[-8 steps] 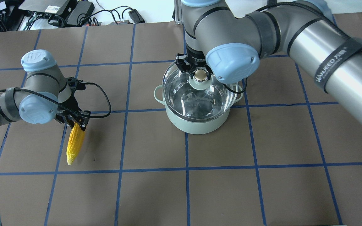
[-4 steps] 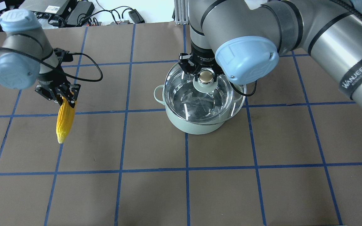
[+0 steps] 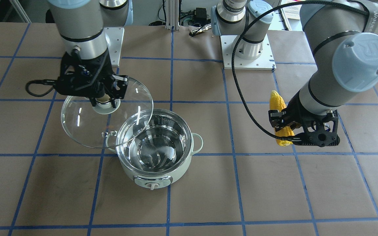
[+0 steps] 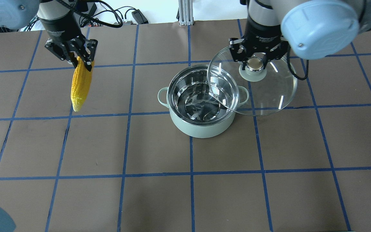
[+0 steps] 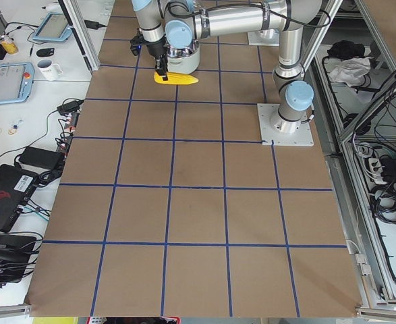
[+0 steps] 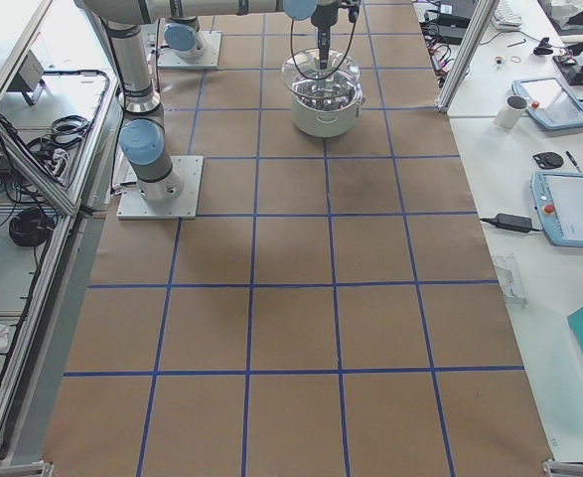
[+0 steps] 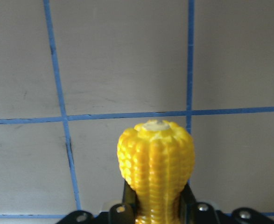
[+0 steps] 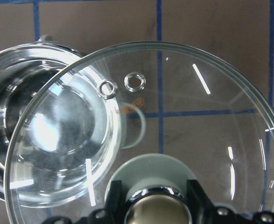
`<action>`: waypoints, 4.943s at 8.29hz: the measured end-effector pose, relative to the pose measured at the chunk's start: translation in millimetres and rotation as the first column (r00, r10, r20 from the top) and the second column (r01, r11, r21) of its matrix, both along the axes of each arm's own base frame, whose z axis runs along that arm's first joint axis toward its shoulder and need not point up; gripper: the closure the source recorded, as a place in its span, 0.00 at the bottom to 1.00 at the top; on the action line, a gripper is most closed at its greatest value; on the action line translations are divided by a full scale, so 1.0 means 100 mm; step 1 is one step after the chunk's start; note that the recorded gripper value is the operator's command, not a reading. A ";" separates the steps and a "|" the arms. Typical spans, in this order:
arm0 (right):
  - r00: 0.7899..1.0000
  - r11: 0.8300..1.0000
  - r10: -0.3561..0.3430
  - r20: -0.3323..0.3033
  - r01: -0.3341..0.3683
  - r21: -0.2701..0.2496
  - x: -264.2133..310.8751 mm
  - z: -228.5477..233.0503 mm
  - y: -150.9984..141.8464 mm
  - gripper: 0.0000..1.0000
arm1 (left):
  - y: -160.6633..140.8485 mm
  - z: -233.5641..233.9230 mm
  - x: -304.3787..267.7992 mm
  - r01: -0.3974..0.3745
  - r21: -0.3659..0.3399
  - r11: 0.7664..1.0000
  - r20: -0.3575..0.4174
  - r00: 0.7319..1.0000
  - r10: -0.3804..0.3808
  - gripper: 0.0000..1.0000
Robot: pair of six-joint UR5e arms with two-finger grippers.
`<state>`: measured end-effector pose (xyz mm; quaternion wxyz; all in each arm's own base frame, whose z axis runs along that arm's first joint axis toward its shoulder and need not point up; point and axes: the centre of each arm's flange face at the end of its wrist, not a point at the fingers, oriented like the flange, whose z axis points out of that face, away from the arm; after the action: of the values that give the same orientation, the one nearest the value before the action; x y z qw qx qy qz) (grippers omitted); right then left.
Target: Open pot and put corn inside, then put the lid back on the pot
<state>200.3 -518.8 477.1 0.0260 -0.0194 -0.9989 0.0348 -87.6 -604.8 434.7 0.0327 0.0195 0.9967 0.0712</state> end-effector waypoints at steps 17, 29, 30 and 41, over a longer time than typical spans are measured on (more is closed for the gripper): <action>0.999 0.997 0.036 0.017 -0.037 0.072 -1.08 0.12 -0.02 0.84 | -0.02 -1.08 -3.14 0.033 -0.039 0.999 -0.113 0.993 -0.037 0.82; 0.999 0.997 0.032 0.018 -0.033 0.068 -1.08 0.11 -0.03 0.85 | 0.00 -0.70 -3.12 0.027 -0.093 0.995 -0.205 0.978 -0.046 0.05; 0.999 0.997 0.033 0.018 -0.035 0.069 -1.07 0.10 -0.04 0.85 | 0.01 -0.44 -2.97 0.036 -0.129 0.991 -0.213 0.975 -0.063 0.05; 0.994 0.994 -0.104 0.046 0.105 -0.025 1.03 -0.49 0.01 0.90 | 0.20 1.28 -0.35 0.040 -0.358 0.933 -0.106 0.991 -0.083 0.05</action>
<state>302.9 -517.9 427.8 0.0054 -0.0728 -0.9962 0.0466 -122.8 -584.3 562.7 -0.0216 0.0485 0.9922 -0.1125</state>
